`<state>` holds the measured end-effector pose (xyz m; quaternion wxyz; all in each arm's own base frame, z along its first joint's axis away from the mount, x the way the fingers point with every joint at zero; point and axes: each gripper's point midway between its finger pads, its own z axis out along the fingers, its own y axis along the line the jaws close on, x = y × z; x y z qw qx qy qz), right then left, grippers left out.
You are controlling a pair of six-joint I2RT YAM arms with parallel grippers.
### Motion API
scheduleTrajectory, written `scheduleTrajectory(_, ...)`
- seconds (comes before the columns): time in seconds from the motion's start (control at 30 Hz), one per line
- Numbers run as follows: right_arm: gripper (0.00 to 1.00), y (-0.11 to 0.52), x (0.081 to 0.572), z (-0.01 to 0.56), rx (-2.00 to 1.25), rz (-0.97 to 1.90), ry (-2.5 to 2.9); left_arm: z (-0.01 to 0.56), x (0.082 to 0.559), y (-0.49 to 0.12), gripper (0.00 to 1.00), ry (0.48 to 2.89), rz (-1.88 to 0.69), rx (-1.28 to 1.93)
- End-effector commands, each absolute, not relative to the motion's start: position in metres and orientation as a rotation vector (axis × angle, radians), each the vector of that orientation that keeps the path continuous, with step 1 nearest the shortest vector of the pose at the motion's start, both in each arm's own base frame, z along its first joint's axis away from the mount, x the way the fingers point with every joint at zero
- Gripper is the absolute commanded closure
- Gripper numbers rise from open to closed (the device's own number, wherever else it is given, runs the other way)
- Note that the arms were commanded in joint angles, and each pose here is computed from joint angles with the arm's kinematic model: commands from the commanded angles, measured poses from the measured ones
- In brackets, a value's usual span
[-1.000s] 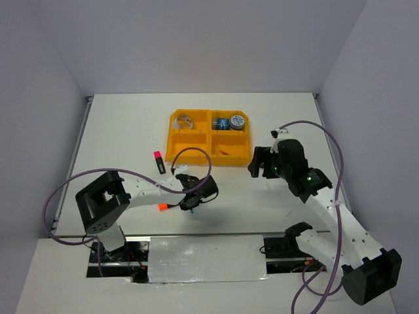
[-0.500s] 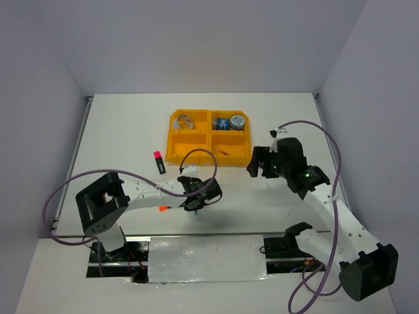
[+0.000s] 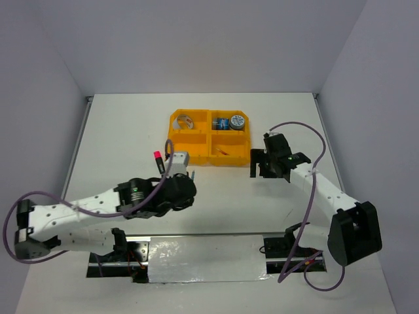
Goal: Sort the stationery into containers
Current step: Pick up the pen from the center of the board, then pick up the pen cap from the center of the board.
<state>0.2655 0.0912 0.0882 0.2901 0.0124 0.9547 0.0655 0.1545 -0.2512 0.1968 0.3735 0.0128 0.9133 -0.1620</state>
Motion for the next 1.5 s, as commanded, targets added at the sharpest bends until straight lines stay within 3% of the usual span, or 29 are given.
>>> scheduleTrajectory(0.0, 0.09, 0.084, 0.272, 0.078, 0.051, 0.109, 2.581, 0.221, 0.148, -0.219, 1.00, 2.265, -0.417, 0.170)
scheduleTrajectory(0.37, 0.12, 0.059, 0.266, 0.029, 0.200, -0.073, 2.745, 0.247, 0.139, -0.179, 1.00, 2.191, -0.440, 0.233)
scheduleTrajectory(0.57, 0.33, 0.061, 0.260, 0.020, 0.215, -0.033, 2.794, 0.240, 0.135, -0.177, 1.00, 2.186, -0.471, 0.253)
scheduleTrajectory(0.63, 0.36, 0.060, 0.260, 0.018, 0.226, -0.024, 2.797, 0.242, 0.136, -0.177, 1.00, 2.181, -0.469, 0.256)
scheduleTrajectory(0.77, 0.54, 0.067, 0.255, 0.013, 0.201, 0.041, 2.846, 0.248, 0.135, -0.177, 1.00, 2.177, -0.476, 0.255)
scheduleTrajectory(1.13, 0.60, 0.064, 0.238, 0.009, 0.229, 0.016, 2.913, 0.268, 0.136, -0.172, 1.00, 2.142, -0.509, 0.231)
scheduleTrajectory(1.3, 0.81, 0.065, 0.236, 0.010, 0.233, 0.027, 2.909, 0.269, 0.140, -0.176, 1.00, 2.151, -0.467, 0.242)
scheduleTrajectory(1.37, 0.95, 0.066, 0.237, 0.013, 0.225, 0.043, 2.894, 0.266, 0.140, -0.180, 1.00, 2.159, -0.465, 0.255)
scheduleTrajectory(1.47, 1.00, 0.073, 0.238, 0.021, 0.192, 0.113, 2.862, 0.268, 0.138, -0.188, 0.98, 2.130, -0.532, 0.278)
